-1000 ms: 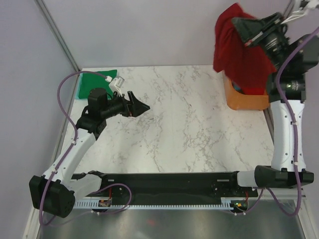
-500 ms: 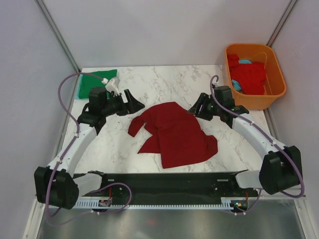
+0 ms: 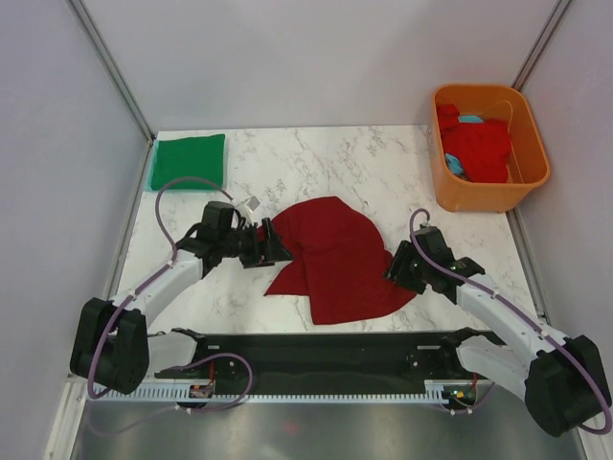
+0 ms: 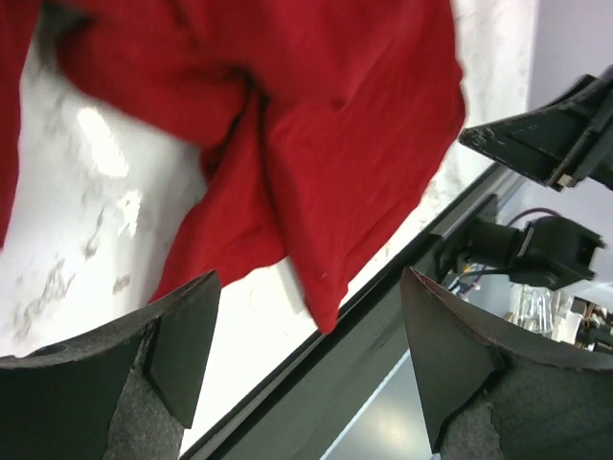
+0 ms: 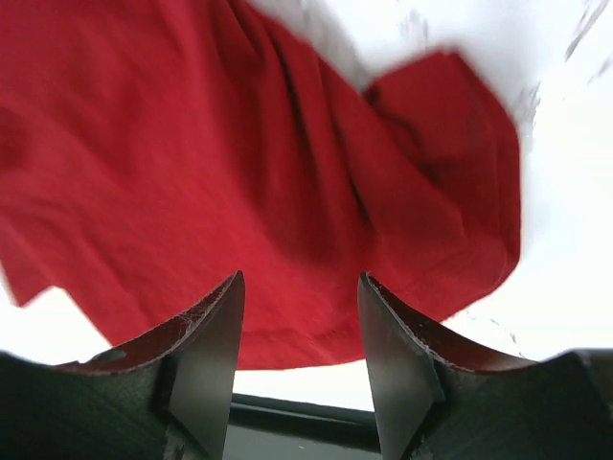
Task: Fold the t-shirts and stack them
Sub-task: Flatten the tshirt out
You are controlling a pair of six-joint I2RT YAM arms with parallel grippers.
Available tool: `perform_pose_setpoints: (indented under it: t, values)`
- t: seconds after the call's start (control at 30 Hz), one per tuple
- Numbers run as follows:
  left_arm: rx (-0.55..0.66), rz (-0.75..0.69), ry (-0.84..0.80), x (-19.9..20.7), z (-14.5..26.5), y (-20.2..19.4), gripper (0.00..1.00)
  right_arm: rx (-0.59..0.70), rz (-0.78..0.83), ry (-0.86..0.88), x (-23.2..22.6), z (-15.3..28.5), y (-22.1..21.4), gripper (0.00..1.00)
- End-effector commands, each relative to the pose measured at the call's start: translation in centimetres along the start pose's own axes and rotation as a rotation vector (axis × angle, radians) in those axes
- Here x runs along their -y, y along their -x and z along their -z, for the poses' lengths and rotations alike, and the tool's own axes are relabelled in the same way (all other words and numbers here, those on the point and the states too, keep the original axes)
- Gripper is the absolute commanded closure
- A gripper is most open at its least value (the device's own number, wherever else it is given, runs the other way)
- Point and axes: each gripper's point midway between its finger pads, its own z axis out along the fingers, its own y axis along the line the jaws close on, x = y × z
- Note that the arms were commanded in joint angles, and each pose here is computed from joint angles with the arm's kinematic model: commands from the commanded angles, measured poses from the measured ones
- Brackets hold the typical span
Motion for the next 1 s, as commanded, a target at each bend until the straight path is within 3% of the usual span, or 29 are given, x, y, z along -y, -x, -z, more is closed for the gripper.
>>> perform_pose_setpoints:
  t: [0.0, 0.2, 0.47, 0.57, 0.7, 0.8, 0.83, 0.97]
  values:
    - [0.045, 0.050, 0.081, -1.5, 0.1, -0.6, 0.17, -0.004, 0.037, -0.018, -0.2, -0.5, -1.2, 0.41]
    - [0.154, 0.166, 0.260, -4.9, -0.1, 0.7, 0.17, -0.053, 0.055, 0.071, -2.4, -2.0, -4.6, 0.41]
    - [0.284, 0.227, 0.376, -6.7, 1.0, 2.5, 0.16, 0.026, 0.118, -0.088, 1.3, -5.2, -5.2, 0.41]
    - [0.346, 0.228, 0.380, -6.5, 2.0, 3.1, 0.16, 0.109, 0.146, -0.161, 1.9, -5.4, -3.0, 0.42]
    - [0.382, 0.228, 0.371, -6.4, 2.9, 3.7, 0.14, 0.225, 0.210, -0.361, 4.8, -6.3, 4.0, 0.43]
    - [0.349, 0.256, 0.349, -6.6, 2.7, 3.5, 0.14, 0.278, 0.258, -0.407, 3.1, -7.1, 9.4, 0.45]
    - [0.335, 0.260, 0.345, -6.7, 2.5, 3.3, 0.14, 0.288, 0.257, -0.366, 0.5, -7.5, 11.3, 0.45]
    - [0.282, 0.281, 0.349, -7.4, 1.7, 2.2, 0.14, 0.281, 0.245, -0.221, -6.8, -6.6, 12.5, 0.46]
